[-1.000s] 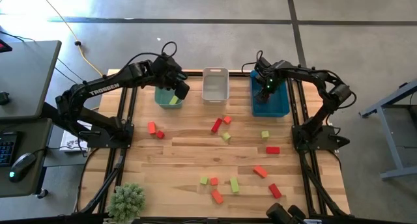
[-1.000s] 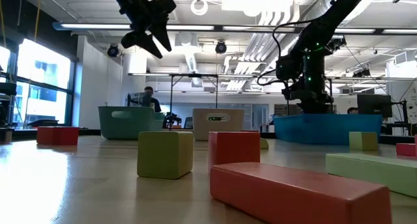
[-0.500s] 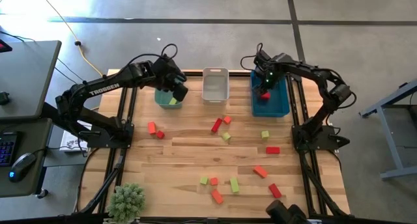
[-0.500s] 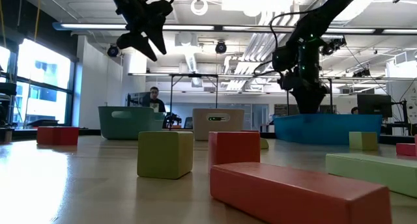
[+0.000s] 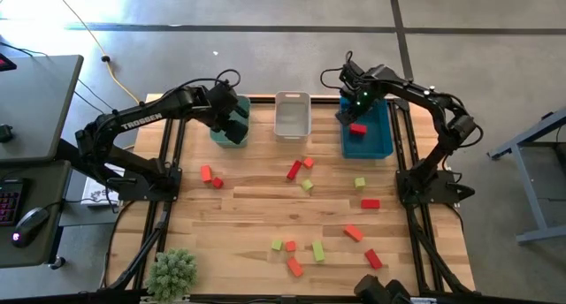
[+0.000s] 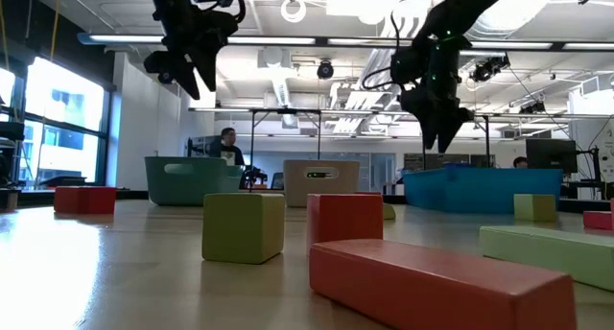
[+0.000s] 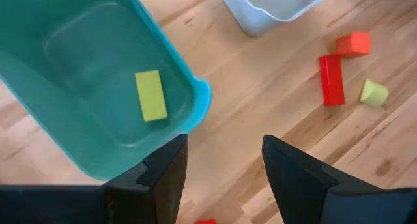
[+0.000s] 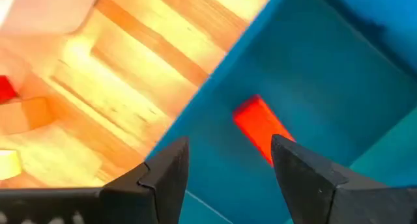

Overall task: Sort & place blocks by color
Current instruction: Put the orange block into the gray bin

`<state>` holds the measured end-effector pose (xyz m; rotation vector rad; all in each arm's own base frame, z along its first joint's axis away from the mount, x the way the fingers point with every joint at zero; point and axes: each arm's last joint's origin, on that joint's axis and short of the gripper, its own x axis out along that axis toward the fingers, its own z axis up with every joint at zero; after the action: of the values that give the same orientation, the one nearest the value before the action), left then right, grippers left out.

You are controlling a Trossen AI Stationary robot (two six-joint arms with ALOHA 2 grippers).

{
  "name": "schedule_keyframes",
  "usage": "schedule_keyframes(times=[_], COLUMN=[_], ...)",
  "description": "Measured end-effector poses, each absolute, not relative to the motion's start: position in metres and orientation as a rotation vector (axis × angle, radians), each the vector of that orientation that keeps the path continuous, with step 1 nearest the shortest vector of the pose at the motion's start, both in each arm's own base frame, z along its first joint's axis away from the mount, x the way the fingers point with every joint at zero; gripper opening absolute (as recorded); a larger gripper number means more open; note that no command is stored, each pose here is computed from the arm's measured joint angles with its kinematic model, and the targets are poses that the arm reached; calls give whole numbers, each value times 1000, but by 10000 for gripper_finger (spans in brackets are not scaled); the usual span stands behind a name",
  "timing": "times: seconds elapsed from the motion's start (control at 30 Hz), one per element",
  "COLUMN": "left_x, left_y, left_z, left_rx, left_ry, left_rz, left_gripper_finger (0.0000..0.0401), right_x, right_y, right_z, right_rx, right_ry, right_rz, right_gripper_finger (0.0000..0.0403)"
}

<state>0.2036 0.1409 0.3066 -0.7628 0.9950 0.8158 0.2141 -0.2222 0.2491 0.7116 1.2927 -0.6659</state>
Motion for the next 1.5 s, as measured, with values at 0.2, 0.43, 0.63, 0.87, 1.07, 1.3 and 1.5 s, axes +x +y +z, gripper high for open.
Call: schedule_keyframes(times=[0.2,0.43,0.63,0.87,1.07,1.3,1.5], left_x=[195,182,183,192,198,200,196], left_y=[135,126,117,100,87,66,55], left_z=[303,300,299,299,299,278,257], left_rx=[-851,-933,-996,-1039,-1089,-1131,-1195], left_ry=[1081,1224,1232,1163,1091,1087,1075], left_rz=[878,955,1055,1179,1272,1389,1503], left_gripper_finger=[189,189,189,188,186,186,186], right_x=[229,239,241,239,238,236,236], right_y=[-211,-200,-197,-196,-194,-193,-193], right_z=[254,255,255,254,254,254,254], right_rx=[683,616,568,553,544,506,470], right_ry=[1280,1302,1319,1351,1384,1414,1423], right_rz=[-655,-680,-664,-639,-608,-565,-533], right_gripper_finger=[204,204,204,204,204,204,204])
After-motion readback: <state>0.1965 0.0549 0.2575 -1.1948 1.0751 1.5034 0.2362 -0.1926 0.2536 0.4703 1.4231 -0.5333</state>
